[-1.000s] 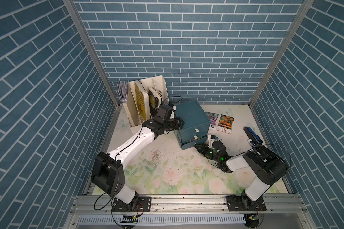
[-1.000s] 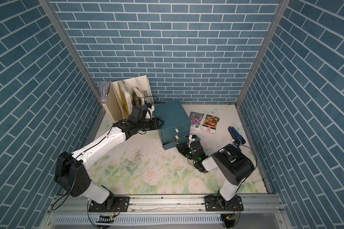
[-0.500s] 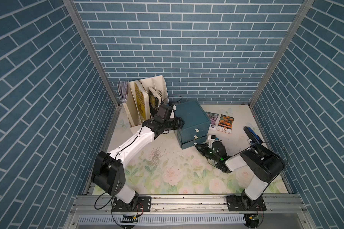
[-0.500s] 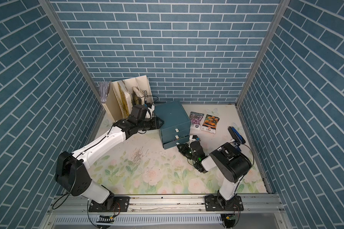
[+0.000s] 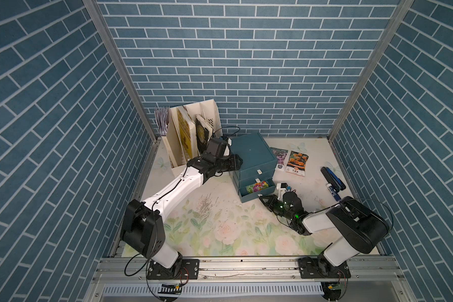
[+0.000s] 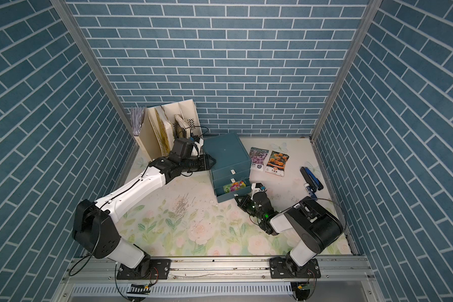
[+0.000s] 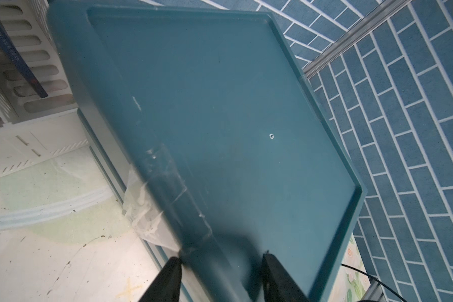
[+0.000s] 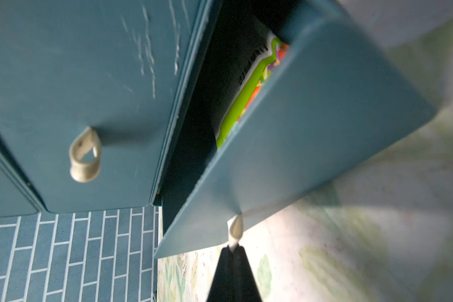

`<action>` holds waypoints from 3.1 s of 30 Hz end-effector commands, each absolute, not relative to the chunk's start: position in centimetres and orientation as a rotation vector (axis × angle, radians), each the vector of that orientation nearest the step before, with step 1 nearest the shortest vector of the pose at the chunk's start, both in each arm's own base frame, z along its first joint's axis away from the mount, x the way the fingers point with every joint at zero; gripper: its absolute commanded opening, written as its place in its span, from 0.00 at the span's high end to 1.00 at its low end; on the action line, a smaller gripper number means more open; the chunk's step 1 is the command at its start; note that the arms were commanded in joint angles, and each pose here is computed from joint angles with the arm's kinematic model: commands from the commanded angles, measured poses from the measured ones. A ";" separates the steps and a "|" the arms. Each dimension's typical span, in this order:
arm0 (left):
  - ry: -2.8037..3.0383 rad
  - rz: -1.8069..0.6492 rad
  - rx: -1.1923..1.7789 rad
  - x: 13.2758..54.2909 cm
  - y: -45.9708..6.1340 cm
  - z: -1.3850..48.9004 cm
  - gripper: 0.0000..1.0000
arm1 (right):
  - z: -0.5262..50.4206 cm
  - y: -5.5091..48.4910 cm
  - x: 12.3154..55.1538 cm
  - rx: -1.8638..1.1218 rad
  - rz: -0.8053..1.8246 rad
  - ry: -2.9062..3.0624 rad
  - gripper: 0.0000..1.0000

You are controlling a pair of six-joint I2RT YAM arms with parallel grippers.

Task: Take the seed bags out of the drawer
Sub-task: Open the drawer in the storage box, then pick up the seed packet from the drawer.

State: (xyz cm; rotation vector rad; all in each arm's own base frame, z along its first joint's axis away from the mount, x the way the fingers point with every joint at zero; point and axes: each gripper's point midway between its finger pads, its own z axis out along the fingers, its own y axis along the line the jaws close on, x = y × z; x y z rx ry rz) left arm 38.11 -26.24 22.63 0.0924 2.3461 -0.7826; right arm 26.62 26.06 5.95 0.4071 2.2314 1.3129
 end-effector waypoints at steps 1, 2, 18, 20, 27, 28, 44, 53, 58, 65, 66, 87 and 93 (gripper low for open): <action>2.502 -0.679 0.099 36.7 -24.9 18.0 0.47 | 6.0 25.8 25.6 0.409 1.307 2.241 1.00; 2.500 -0.678 0.101 36.7 -24.9 18.1 0.47 | 5.9 25.8 25.3 0.409 1.304 2.248 1.00; 2.500 -0.688 0.108 36.3 -24.9 18.0 0.47 | 5.3 24.1 21.3 0.414 1.256 2.313 1.00; 2.500 -0.687 0.108 36.3 -24.8 18.0 0.47 | 5.2 24.0 21.0 0.409 1.251 2.327 1.00; 2.501 -0.691 0.114 36.2 -24.9 18.0 0.47 | 5.0 23.3 19.5 0.396 1.238 2.371 1.00; 2.501 -0.692 0.116 36.2 -24.9 18.0 0.47 | 5.1 23.3 19.3 0.393 1.239 2.373 1.00; 2.510 -0.704 0.125 36.2 -25.2 17.6 0.47 | 5.2 22.2 16.7 0.356 1.245 2.431 1.00; 2.516 -0.699 0.132 36.2 -25.2 17.4 0.48 | 5.2 21.7 16.5 0.366 1.207 2.441 0.98; 2.514 -0.703 0.132 36.3 -25.3 17.5 0.47 | 7.1 21.6 16.9 0.335 1.184 2.420 0.61; 2.508 -0.708 0.135 36.5 -25.4 17.6 0.47 | 9.9 22.3 17.0 0.227 1.154 2.440 0.45; 2.509 -0.710 0.136 36.5 -25.5 17.6 0.47 | 10.5 22.5 17.1 0.206 1.144 2.441 0.43; 2.531 -0.714 0.150 37.0 -26.0 17.0 0.47 | 11.5 24.0 25.0 -0.232 0.684 2.669 0.14; 2.540 -0.709 0.148 37.0 -26.0 16.7 0.47 | 10.0 23.9 26.8 -0.264 0.573 2.685 0.12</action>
